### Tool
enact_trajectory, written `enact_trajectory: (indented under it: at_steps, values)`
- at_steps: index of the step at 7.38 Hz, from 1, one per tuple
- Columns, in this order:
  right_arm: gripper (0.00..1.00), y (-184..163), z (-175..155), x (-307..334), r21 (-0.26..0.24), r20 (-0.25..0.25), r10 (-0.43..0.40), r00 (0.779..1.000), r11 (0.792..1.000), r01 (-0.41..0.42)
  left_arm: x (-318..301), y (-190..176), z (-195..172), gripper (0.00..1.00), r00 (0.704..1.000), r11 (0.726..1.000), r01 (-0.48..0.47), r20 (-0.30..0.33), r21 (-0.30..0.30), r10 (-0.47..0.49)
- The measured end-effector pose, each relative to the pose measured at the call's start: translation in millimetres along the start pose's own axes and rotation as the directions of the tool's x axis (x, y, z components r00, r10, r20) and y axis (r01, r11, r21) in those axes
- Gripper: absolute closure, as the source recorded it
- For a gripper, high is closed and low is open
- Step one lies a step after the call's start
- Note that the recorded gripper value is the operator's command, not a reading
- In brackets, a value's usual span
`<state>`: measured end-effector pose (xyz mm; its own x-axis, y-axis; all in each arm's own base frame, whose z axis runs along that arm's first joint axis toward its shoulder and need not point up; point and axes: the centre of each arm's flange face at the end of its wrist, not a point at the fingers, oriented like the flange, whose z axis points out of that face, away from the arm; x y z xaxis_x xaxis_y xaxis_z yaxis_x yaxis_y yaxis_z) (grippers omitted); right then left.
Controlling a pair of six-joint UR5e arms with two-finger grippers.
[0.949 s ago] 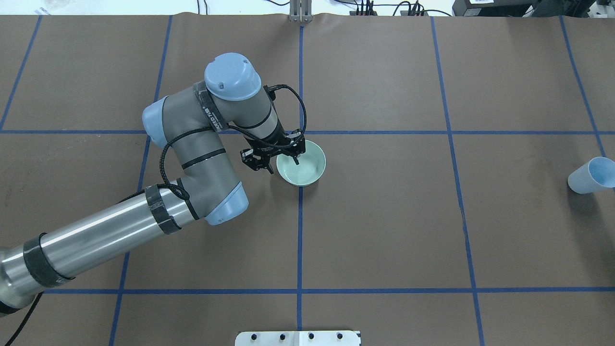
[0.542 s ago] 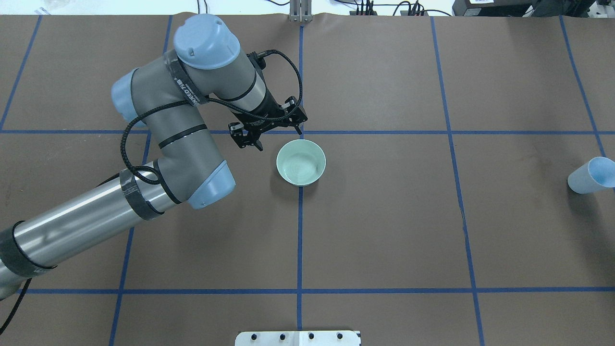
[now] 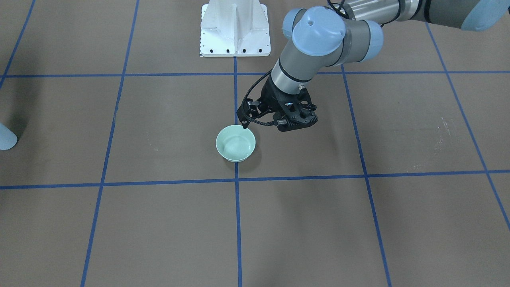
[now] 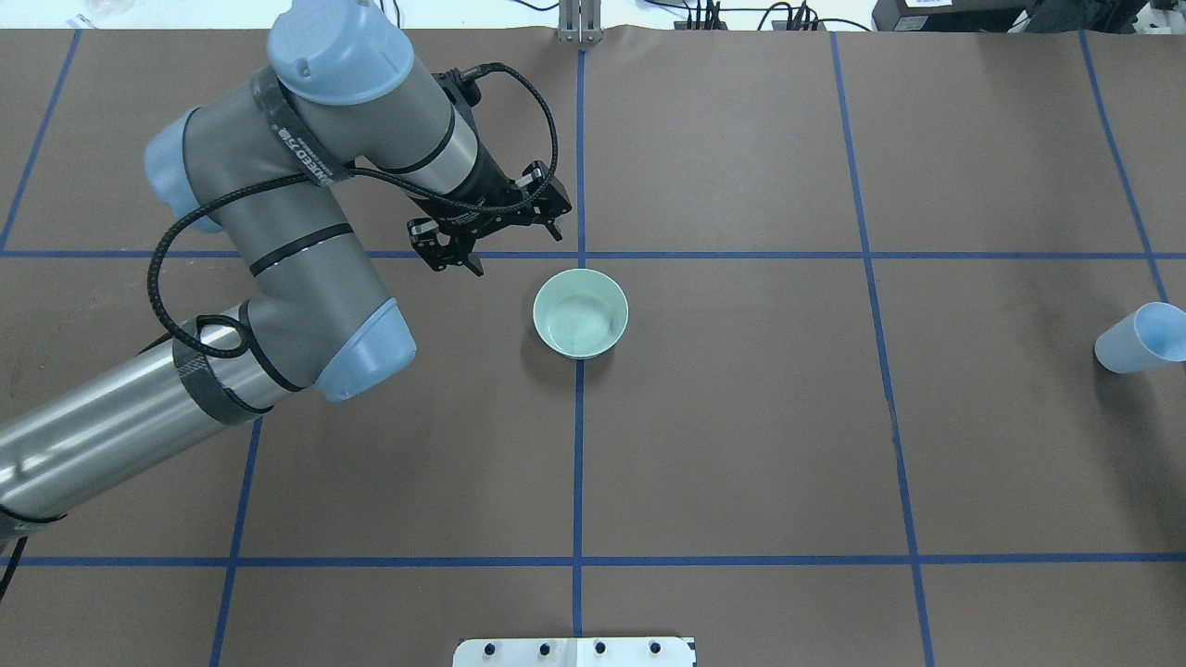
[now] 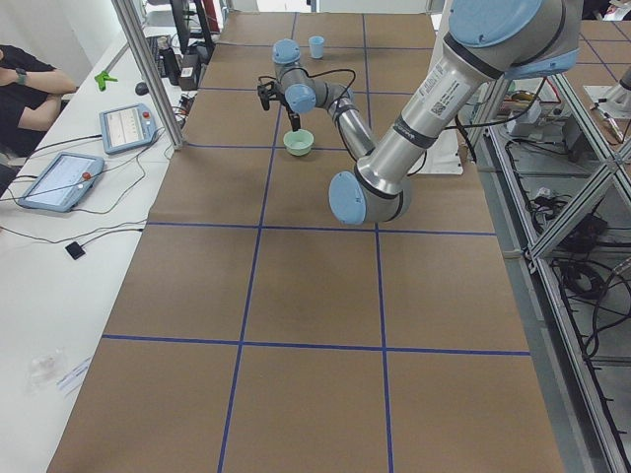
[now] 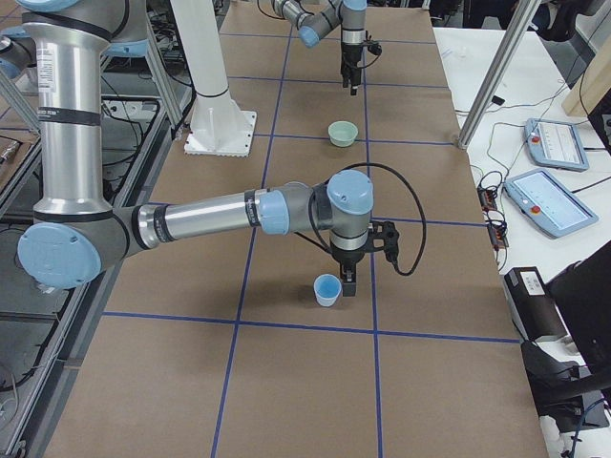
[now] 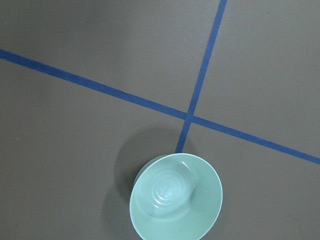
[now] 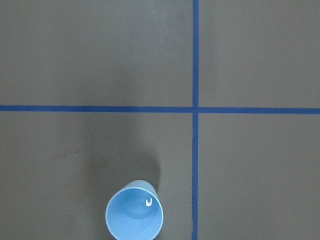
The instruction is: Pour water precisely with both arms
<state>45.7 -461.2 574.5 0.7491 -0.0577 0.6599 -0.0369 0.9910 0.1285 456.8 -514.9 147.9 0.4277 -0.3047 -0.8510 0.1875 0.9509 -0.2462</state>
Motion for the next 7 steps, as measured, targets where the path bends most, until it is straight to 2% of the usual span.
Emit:
enact_trajectory:
  at_steps: [1,2,3,5,7]
  values:
    - [0.0,34.5,17.9,8.5,0.087,-0.048,0.009,0.999,0.996,-0.005,-14.2,-1.8,-12.5,0.0,1.0,1.0,0.013,0.013,0.012,-0.013]
    - [0.0,72.2,38.2,7.3,0.17,-0.072,0.043,0.996,0.985,-0.03,-29.4,-0.7,-23.7,0.0,0.999,1.0,0.022,0.024,0.02,-0.023]
    - [0.0,102.5,50.6,3.6,0.225,-0.077,0.047,0.996,0.974,-0.028,-43.5,0.7,-29.0,0.0,0.999,0.999,0.027,0.033,0.025,-0.028]
    - [0.0,136.1,55.5,-3.0,0.278,-0.037,0.084,0.996,0.958,-0.071,-61.8,0.7,-27.3,0.0,0.998,0.999,0.026,0.051,0.034,-0.028]
    - [0.0,141.9,54.5,-24.6,0.277,0.016,0.144,0.99,0.95,-0.142,-71.4,3.6,-24.9,0.0,0.998,0.999,0.02,0.061,0.049,-0.023]
